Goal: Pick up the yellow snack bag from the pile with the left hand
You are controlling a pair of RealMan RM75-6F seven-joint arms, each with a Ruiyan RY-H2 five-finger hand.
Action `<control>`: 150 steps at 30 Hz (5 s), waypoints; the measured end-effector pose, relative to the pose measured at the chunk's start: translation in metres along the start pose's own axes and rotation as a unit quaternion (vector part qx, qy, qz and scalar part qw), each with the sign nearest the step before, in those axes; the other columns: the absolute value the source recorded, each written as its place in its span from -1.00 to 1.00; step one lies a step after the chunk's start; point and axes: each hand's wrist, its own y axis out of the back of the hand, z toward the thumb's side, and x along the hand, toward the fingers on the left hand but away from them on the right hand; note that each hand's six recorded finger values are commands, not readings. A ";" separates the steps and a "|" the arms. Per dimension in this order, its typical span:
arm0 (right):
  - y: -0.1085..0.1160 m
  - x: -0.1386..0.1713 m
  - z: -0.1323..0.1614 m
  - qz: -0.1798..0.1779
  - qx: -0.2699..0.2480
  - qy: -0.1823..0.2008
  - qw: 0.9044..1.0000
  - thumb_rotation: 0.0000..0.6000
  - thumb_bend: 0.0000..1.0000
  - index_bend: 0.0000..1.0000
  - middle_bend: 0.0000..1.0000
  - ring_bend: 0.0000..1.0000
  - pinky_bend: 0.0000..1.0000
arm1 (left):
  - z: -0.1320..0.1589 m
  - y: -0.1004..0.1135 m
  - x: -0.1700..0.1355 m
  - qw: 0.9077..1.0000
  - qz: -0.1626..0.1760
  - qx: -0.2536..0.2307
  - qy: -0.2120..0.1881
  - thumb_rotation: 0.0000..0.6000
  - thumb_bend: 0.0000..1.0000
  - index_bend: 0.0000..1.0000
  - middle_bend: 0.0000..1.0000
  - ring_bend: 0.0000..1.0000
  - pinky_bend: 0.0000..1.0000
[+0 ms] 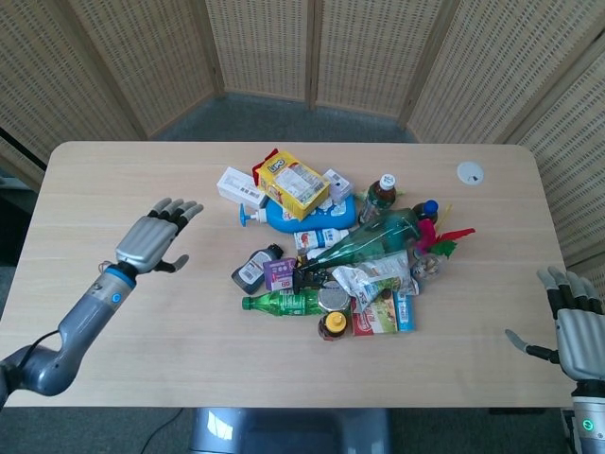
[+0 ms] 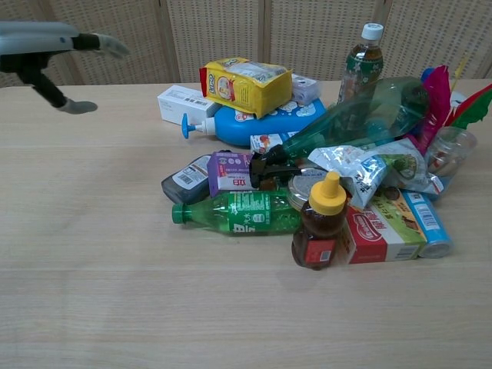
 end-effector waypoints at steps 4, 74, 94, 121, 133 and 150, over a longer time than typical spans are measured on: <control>0.003 0.001 -0.005 -0.002 0.003 -0.010 1.000 0.37 -0.63 -1.00 -1.00 -1.00 -1.00 | 0.016 0.000 0.032 1.000 -0.002 0.008 -0.016 1.00 -0.20 -1.00 -1.00 -1.00 -1.00; 0.015 0.017 -0.021 -0.007 -0.009 -0.058 0.998 0.37 -0.63 -1.00 -1.00 -1.00 -1.00 | 0.017 -0.012 -0.001 0.996 -0.034 0.003 -0.085 0.91 -0.20 -1.00 -1.00 -1.00 -1.00; 0.026 0.026 -0.038 -0.026 -0.004 -0.084 0.996 0.45 -0.63 -1.00 -1.00 -1.00 -1.00 | 0.065 -0.019 0.091 0.985 0.018 0.137 -0.104 0.62 -0.51 -1.00 -1.00 -1.00 -1.00; 0.025 0.031 -0.046 -0.028 -0.013 -0.097 0.995 0.47 -0.62 -1.00 -1.00 -1.00 -1.00 | 0.094 -0.036 0.129 0.982 0.059 0.148 -0.099 1.00 -0.25 0.42 0.56 0.56 -0.02; 0.017 0.025 -0.042 -0.020 -0.024 -0.086 0.996 0.47 -0.62 -1.00 -1.00 -1.00 -1.00 | 0.070 -0.009 0.100 0.980 0.141 0.086 -0.112 1.00 -0.27 0.46 0.63 0.71 0.21; -0.018 0.017 -0.019 0.010 -0.060 -0.043 0.997 0.46 -0.62 -1.00 -1.00 -1.00 -1.00 | 0.053 0.107 -0.011 0.928 0.318 -0.142 -0.131 1.00 -0.34 0.40 0.60 0.70 0.18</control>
